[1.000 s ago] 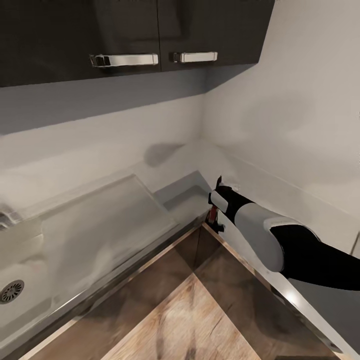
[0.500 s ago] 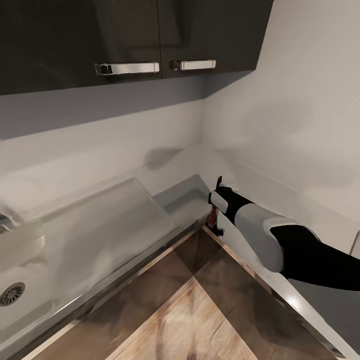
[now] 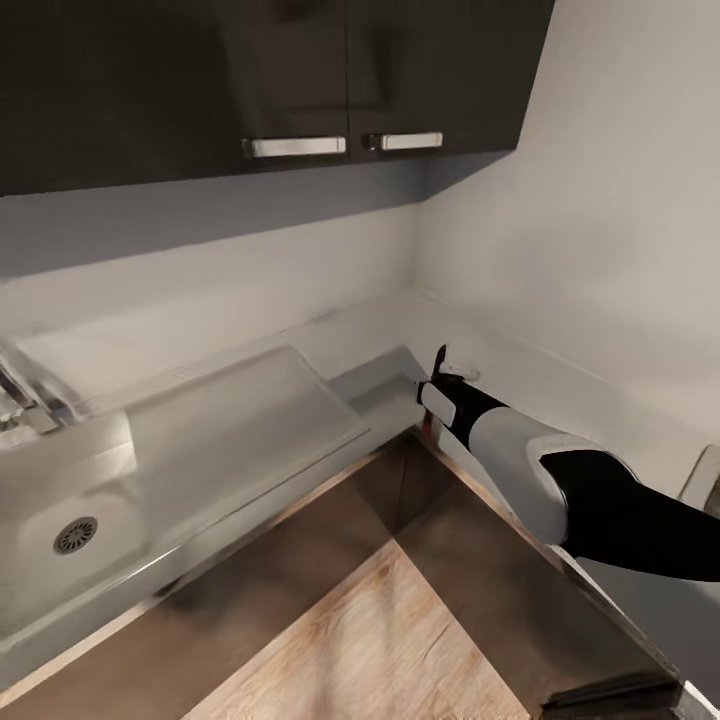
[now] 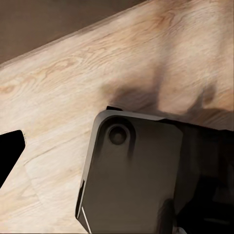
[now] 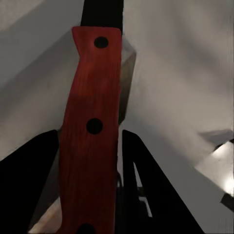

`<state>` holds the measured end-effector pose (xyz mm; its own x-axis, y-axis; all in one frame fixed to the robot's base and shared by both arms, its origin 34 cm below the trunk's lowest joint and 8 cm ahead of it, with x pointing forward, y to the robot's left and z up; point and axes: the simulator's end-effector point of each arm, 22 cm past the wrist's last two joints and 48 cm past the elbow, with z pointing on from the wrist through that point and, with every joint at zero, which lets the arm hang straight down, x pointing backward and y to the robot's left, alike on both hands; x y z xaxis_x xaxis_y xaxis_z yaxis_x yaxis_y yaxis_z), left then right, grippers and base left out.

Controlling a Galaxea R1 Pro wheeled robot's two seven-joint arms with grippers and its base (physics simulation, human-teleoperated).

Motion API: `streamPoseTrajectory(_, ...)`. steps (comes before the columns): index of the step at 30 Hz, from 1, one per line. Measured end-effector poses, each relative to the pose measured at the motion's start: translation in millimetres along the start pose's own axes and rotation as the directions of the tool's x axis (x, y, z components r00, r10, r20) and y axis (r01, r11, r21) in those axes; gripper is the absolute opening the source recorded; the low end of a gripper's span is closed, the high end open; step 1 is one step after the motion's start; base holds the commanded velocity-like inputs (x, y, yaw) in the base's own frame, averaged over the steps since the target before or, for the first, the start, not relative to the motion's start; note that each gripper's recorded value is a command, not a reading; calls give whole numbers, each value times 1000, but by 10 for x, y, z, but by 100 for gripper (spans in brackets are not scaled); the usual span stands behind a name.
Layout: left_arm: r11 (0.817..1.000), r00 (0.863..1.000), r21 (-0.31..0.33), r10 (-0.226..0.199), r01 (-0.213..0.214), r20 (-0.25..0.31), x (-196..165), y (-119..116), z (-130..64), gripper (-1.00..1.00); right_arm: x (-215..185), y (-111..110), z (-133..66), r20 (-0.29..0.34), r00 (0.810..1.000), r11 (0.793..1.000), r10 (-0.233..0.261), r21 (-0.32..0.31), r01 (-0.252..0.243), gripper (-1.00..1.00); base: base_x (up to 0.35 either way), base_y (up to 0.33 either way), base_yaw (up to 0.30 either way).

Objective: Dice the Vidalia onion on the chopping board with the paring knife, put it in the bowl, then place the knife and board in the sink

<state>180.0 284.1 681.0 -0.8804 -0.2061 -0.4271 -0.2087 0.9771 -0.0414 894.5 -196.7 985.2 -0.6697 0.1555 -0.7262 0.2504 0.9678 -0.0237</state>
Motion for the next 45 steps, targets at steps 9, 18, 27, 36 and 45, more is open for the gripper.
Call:
streamPoseTrajectory(9, 1000, 1000, 1, 0, 0, 5, -9, -1, 3, 100, -51, -2, -47, 9, 1000, 1000, 2, -1, -2, -100, -334, 0, 242)
streamPoseTrajectory(18, 1000, 1000, 2, -1, 1, 12, -32, -6, 9, 100, -96, -1, -89, 17, 1000, 1000, 4, -3, -4, -100, -326, 0, 252)
streamPoseTrajectory(27, 1000, 1000, 4, -1, 1, 19, -48, -11, 11, 100, -141, -4, -136, 25, 1000, 1000, 6, -5, -5, -100, -154, 60, 252)
streamPoseTrajectory(36, 1000, 1000, 5, -2, 2, 26, -73, -16, 16, 100, -186, -5, -179, 32, 999, 1000, 7, -6, -7, -100, -8, 105, 252)
streamPoseTrajectory(45, 1000, 999, 7, -2, 2, 32, -91, -21, 21, 100, -228, -5, -217, 39, 999, 1000, 8, -8, -8, -100, -166, 109, 252)
